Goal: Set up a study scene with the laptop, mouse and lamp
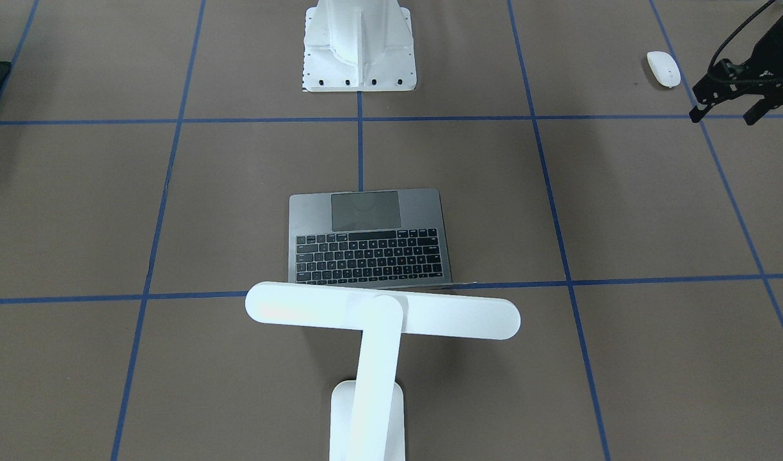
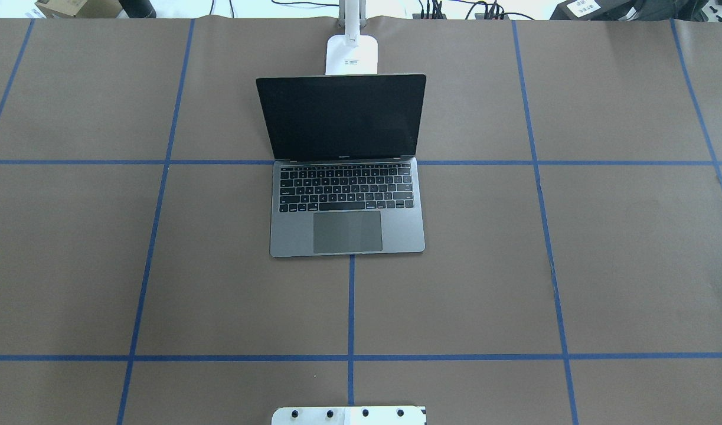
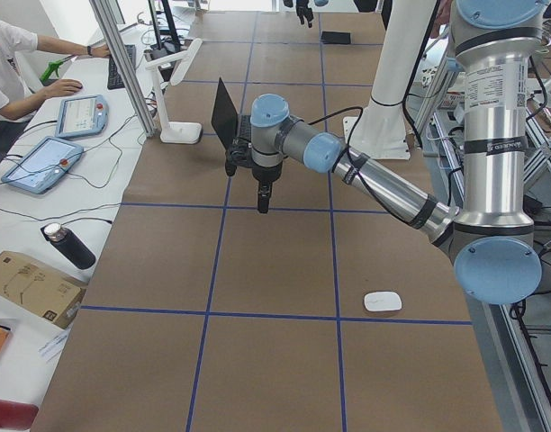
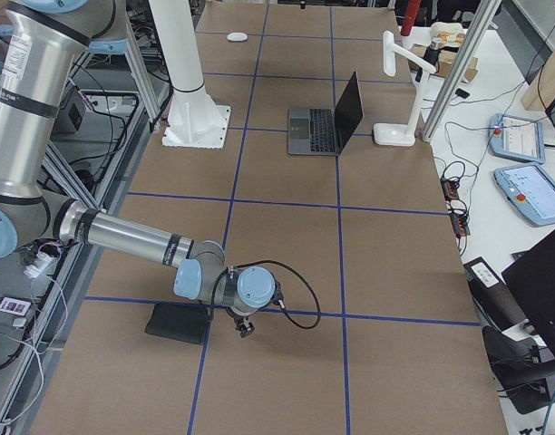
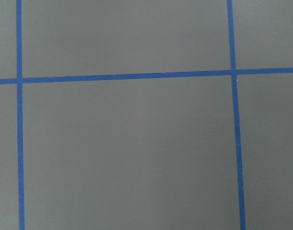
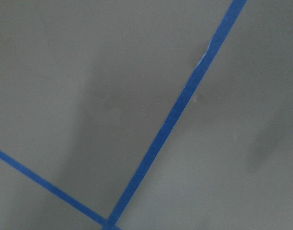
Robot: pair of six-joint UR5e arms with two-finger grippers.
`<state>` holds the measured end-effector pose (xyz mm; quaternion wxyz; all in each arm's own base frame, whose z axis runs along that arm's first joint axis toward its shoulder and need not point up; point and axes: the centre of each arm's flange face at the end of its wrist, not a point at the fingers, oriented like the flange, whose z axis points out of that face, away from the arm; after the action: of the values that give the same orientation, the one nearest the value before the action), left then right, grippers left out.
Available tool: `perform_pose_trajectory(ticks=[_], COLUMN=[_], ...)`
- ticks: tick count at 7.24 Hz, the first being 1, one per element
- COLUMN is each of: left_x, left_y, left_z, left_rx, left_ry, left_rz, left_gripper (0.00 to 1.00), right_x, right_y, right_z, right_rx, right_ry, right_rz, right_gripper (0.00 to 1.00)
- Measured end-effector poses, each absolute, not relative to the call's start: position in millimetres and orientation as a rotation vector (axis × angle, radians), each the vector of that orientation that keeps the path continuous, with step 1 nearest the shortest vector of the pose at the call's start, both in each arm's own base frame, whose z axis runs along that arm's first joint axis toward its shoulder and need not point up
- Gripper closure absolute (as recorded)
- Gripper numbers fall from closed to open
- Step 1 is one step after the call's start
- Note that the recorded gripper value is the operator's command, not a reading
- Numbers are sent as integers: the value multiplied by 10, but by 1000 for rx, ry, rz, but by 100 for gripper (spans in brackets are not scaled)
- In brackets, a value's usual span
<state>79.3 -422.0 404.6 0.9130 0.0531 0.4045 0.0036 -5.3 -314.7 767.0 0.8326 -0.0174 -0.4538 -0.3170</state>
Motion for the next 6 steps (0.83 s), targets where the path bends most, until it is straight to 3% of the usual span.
perform_pose_trajectory(ticks=[6], left_x=[756], left_y=[-4122], left_z=[3826], left_rx=[129], left_ry=[851], left_rz=[-21], left_gripper=[0], right_x=[-164], right_y=[-3158], right_z=[8011], right_rx=[-141], right_ry=[-1050], right_rz=[-933], right_gripper=[6])
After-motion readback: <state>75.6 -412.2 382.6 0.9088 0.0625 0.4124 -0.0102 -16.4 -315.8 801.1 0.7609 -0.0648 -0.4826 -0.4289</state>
